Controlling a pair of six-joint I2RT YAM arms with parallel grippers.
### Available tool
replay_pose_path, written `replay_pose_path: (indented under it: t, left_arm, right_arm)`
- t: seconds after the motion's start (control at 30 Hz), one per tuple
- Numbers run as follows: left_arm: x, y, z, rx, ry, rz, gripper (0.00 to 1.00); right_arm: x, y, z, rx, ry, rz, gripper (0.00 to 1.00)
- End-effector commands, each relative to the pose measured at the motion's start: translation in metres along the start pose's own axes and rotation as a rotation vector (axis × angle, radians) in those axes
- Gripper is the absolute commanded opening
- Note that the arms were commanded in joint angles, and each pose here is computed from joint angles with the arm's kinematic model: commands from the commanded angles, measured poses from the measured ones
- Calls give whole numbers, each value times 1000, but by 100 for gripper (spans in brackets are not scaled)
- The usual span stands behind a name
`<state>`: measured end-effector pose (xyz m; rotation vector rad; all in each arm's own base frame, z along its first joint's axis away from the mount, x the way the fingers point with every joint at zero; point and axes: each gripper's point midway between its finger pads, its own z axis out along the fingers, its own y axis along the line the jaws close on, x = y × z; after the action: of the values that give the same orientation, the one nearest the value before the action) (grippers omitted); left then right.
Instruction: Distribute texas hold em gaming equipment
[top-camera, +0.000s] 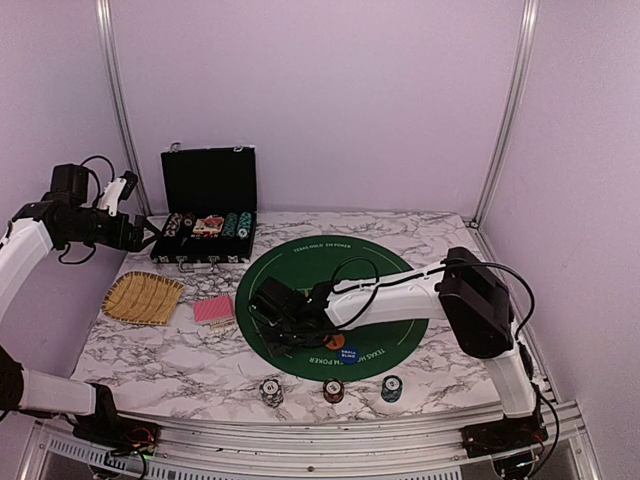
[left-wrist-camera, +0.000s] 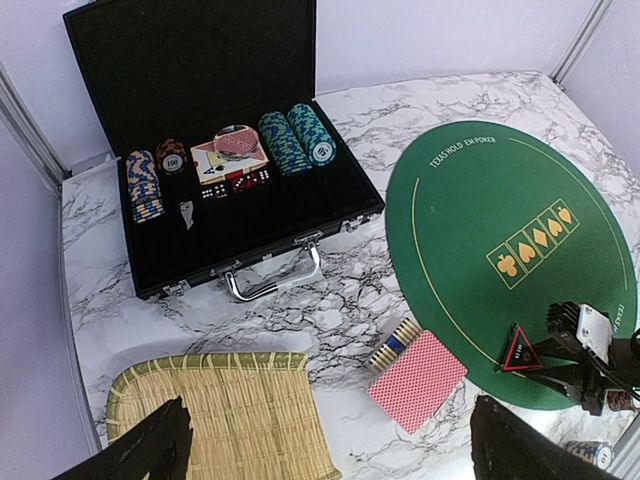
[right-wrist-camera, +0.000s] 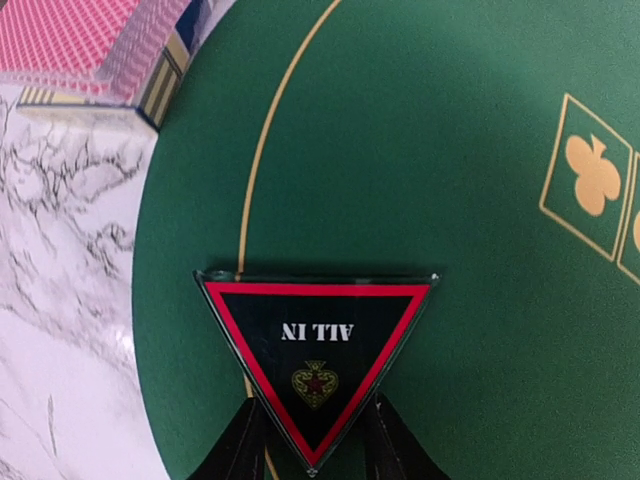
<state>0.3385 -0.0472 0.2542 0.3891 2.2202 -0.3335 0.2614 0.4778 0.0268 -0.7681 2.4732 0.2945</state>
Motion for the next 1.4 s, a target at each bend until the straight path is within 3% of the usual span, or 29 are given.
replay_pose_path:
  t: [0.0,0.93,1.0,1.13,1.27,1.37]
  left_arm:
    - [-5,-7,-13,13,-19,19,99]
    - [10,-13,-14,32,18,22,99]
    - [11,-13,-15,31,21,22,99]
    - [13,-14,-15,35,28,24,99]
    - [13,-15,-17,39,29,28,99]
    - [13,-16,-18,42,30,34,99]
  right_arm:
    - [-26,-10,18,35,-54,61,33]
    - [-111,-25,48,-82,-158,123,37]
    - [-116,-25,46,-93,-168,114,41]
    - [-127,-24,28,-110,-185,75,59]
    - [-127,-30,-10,-108,-207,59,77]
    - [-113,-43,-36,-89,-206,66,84]
